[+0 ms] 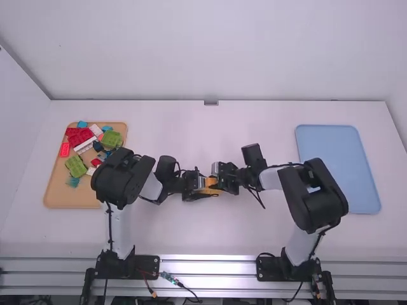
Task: Assemble lego blocks to make yellow taxi
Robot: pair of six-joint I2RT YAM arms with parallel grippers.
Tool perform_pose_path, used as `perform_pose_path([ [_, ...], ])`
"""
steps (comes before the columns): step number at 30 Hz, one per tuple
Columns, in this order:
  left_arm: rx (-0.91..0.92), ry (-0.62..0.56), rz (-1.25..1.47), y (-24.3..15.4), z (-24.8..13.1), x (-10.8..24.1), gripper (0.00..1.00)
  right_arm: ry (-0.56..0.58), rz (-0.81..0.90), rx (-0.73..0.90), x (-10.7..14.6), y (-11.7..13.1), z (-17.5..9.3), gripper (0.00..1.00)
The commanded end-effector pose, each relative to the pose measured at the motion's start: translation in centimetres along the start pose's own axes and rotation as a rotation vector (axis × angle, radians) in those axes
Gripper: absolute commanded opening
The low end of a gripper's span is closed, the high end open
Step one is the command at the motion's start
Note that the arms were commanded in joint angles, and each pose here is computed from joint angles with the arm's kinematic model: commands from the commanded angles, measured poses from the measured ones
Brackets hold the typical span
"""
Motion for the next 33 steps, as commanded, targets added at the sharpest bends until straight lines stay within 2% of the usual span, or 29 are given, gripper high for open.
perform_pose_path([
  [1,0.01,0.02,-0.013,-0.7,0.2,0.7,0.32,-0.02,0.041,-0.018,0.6,0.0,0.6,0.0],
  [20,-0.063,0.1,-0.079,1.7,0.6,1.1,0.22,-0.015,0.043,-0.124,0.1,0.6,0.0,0.0],
  [33,-0.135,0.066,-0.072,1.8,0.1,1.0,0.22,-0.017,0.025,-0.139,0.0,0.9,-0.1,0.0],
])
Point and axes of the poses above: each hand's point on the last joint's axis, 136 mm out from that joint toward the fingers, its own z axis out along the fingers, its own y axis along the line the jaws close on, x = y × z, the point moved 3 cm from there along -z, back along the fingers, and after that the axes turned 15 degrees about -z, right-handed, at the moved point
